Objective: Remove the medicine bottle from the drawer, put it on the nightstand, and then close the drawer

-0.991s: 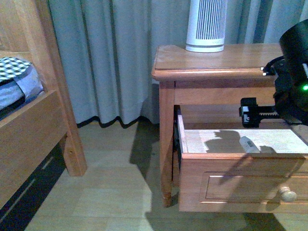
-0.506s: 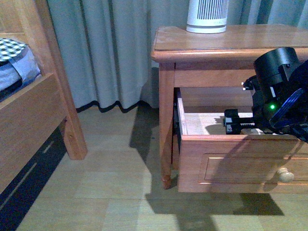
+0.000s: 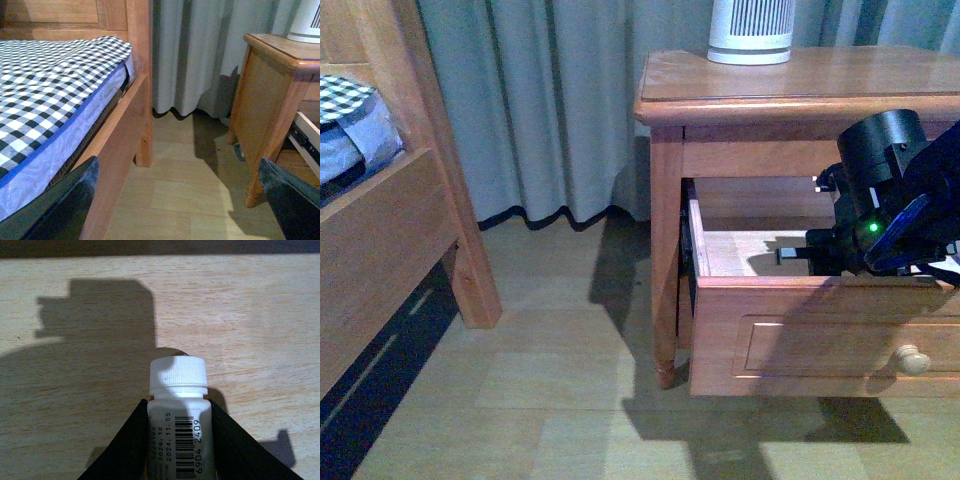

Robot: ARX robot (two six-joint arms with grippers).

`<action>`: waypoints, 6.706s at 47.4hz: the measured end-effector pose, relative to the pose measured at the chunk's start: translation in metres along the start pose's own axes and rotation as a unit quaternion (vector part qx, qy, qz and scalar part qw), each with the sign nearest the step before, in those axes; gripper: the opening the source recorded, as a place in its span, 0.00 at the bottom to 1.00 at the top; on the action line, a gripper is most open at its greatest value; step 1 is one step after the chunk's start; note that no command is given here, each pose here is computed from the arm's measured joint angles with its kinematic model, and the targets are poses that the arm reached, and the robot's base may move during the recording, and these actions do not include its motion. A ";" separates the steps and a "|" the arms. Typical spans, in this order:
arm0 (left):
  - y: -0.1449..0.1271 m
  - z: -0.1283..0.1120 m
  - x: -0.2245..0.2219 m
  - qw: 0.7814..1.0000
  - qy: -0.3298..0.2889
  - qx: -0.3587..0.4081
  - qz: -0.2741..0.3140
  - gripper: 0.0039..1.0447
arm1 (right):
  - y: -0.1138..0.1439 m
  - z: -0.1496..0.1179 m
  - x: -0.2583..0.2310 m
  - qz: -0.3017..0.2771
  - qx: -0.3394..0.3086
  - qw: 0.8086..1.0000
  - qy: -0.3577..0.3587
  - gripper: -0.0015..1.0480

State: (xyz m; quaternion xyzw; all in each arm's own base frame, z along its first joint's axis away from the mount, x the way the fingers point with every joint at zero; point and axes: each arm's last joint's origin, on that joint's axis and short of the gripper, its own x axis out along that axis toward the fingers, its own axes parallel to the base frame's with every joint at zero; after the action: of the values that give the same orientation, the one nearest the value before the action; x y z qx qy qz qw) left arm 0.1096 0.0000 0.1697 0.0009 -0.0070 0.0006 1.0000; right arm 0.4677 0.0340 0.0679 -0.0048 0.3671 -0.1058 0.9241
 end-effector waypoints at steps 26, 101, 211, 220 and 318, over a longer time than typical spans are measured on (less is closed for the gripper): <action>0.000 0.000 0.000 1.000 0.000 0.000 0.000 0.94 | 0.029 0.029 -0.118 0.072 -0.004 0.994 -0.078 0.28; 0.000 0.000 0.000 1.000 0.000 0.000 0.000 0.94 | -0.071 0.208 -0.107 -0.062 0.109 0.971 -0.205 0.94; 0.000 0.000 0.000 1.000 0.000 0.000 0.000 0.94 | -0.074 0.028 -0.007 -0.096 0.042 0.984 -0.143 0.93; 0.000 0.000 0.000 1.000 0.000 0.000 0.000 0.94 | -0.081 0.026 -0.004 -0.099 0.041 0.984 -0.140 0.93; 0.000 0.000 0.000 1.000 0.000 0.000 0.000 0.94 | -0.109 -0.161 -0.312 0.108 0.007 0.921 -0.373 0.03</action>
State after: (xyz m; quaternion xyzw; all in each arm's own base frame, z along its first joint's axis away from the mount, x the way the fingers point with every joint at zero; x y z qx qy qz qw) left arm 0.1096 0.0000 0.1697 0.0010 -0.0070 0.0004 1.0000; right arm 0.1169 0.0002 0.1713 0.0024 -0.0068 0.0012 1.0000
